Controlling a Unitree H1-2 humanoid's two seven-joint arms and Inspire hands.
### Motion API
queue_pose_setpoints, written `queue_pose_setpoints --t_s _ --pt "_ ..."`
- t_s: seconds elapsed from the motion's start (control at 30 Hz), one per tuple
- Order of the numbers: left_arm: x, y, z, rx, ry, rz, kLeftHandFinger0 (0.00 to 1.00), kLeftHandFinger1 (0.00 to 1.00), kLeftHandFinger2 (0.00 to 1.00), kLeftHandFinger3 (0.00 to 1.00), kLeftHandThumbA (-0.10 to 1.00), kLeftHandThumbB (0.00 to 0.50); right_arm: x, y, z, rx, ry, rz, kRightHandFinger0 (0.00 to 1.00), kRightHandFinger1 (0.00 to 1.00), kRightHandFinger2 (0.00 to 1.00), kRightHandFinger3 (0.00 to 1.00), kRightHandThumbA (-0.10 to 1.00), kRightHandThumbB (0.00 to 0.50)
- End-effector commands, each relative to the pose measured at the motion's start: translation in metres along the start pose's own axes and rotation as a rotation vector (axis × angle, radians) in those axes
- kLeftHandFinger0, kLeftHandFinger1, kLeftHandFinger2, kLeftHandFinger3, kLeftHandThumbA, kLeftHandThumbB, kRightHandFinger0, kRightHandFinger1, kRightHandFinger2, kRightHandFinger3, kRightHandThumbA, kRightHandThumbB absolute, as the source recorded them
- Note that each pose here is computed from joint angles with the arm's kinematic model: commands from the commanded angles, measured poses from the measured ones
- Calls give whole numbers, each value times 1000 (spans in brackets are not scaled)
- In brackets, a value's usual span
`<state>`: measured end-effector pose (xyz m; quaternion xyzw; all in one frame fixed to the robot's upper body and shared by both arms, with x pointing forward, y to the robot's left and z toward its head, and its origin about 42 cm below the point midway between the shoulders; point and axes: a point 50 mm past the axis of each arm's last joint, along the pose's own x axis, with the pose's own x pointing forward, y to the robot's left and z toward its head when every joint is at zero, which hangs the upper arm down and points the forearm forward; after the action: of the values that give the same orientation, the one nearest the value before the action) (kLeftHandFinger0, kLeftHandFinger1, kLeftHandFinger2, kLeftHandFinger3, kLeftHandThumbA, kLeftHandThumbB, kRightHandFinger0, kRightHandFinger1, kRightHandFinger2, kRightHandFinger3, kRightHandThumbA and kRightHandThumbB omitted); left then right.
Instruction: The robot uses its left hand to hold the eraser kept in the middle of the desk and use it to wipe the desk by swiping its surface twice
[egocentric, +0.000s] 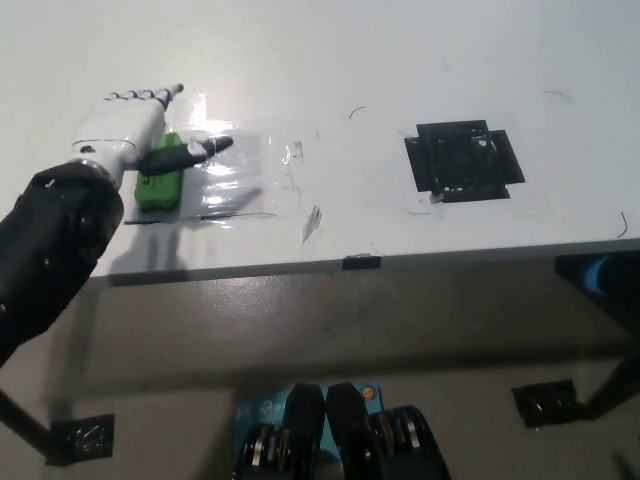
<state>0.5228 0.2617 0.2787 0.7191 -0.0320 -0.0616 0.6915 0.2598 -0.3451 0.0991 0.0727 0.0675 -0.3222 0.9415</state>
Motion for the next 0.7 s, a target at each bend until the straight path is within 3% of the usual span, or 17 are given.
queue_pose_setpoints --t_s 0.0,0.2,0.27,0.37,0.47,0.53,0.63,0.67 --pt "10 101 -36 640 2 222 1000 1000 1000 1000 1000 387 -2 -2 19 11 -67 16 1000 1000 1000 1000 1000 30" --pt "15 45 -37 589 30 126 1000 1000 1000 1000 1000 379 2 0 22 4 -83 24 1000 1000 1000 1000 1000 8" --pt "16 29 -35 591 16 134 1000 1000 1000 1000 1000 368 1 3 23 14 -73 24 1000 1000 1000 1000 1000 67" --pt "14 -3 -21 514 -5 98 1000 1000 1000 1000 1000 395 1 2 23 12 -81 8 1000 1000 1000 1000 1000 109" --pt "10 -24 -14 415 11 78 1000 1000 1000 1000 1000 396 1 4 25 19 -86 15 1000 1000 1000 1000 1000 70" --pt "10 -29 -13 383 16 82 1000 1000 1000 1000 1000 400 2 4 27 20 -88 12 1000 1000 1000 1000 1000 68" --pt "2 -58 3 191 31 75 1000 1000 1000 1000 1000 386 4 4 29 13 -96 27 1000 1000 1000 1000 1000 83" --pt "-1 -66 7 134 26 83 1000 1000 1000 1000 1000 372 4 4 29 16 -96 26 1000 1000 1000 1000 1000 61"
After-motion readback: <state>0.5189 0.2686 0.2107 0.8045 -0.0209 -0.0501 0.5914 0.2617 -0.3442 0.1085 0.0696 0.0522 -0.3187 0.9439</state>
